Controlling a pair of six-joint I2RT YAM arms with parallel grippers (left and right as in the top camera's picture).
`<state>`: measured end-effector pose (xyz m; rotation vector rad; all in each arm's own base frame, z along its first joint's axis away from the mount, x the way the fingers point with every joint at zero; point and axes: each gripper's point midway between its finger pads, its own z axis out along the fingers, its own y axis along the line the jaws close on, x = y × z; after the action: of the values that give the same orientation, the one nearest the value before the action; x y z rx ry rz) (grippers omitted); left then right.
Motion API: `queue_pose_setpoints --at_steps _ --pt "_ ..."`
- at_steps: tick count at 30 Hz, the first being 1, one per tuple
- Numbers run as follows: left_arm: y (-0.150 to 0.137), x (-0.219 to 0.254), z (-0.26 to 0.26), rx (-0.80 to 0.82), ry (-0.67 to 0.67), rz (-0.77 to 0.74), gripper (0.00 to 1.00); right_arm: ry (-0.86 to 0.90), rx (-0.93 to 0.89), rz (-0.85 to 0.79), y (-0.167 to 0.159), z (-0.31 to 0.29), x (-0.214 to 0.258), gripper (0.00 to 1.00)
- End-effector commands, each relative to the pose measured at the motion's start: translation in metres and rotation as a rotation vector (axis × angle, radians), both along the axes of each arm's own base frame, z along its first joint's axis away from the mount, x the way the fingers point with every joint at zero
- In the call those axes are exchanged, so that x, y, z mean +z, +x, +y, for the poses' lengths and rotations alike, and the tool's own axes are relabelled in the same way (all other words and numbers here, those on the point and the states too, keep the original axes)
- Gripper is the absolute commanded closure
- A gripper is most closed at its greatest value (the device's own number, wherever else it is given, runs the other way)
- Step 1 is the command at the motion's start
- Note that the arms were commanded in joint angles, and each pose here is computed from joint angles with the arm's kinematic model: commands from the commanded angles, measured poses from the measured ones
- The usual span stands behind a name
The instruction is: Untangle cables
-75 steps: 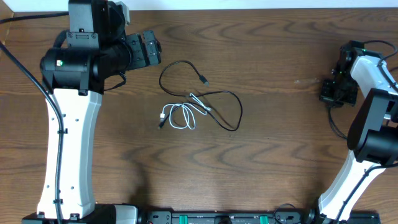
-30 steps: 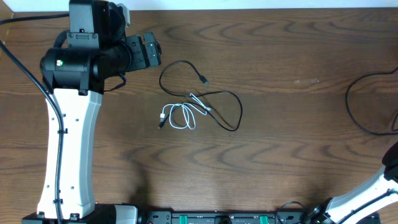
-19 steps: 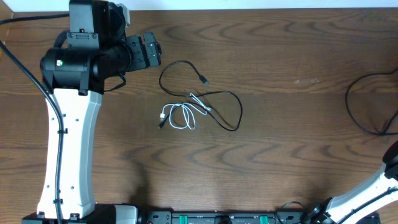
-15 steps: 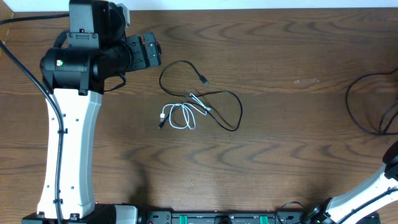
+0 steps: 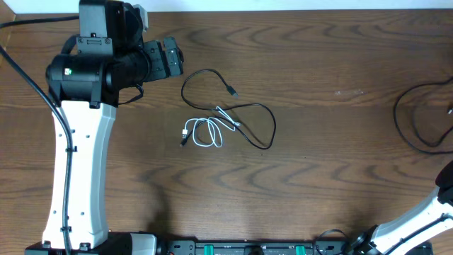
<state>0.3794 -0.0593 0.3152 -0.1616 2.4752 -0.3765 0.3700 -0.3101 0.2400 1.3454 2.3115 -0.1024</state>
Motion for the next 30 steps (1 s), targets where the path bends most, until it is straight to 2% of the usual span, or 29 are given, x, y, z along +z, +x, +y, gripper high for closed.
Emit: queue_pose_setpoints --at_steps 1,5,8,15,23,30 --pt "0.000 -0.005 -0.001 -0.015 0.000 0.015 0.00 0.056 0.281 -0.162 0.030 0.046 0.037 0.04" --pt "0.000 -0.005 -0.001 -0.014 0.000 0.014 0.00 0.121 0.481 -0.208 0.042 0.095 0.047 0.22" --pt "0.000 -0.005 -0.001 -0.014 0.001 0.014 0.00 0.153 0.571 -0.161 0.045 0.127 0.040 0.27" --pt "0.003 -0.008 0.000 -0.039 0.025 0.011 0.00 0.179 0.827 -0.093 0.059 0.217 0.034 0.25" --pt "0.002 -0.013 0.004 -0.026 0.048 0.031 0.00 0.215 1.068 -0.040 0.061 0.323 0.030 0.23" --pt "0.000 -0.029 0.004 -0.027 0.051 0.093 0.02 0.199 1.169 0.012 0.057 0.386 0.021 0.22"
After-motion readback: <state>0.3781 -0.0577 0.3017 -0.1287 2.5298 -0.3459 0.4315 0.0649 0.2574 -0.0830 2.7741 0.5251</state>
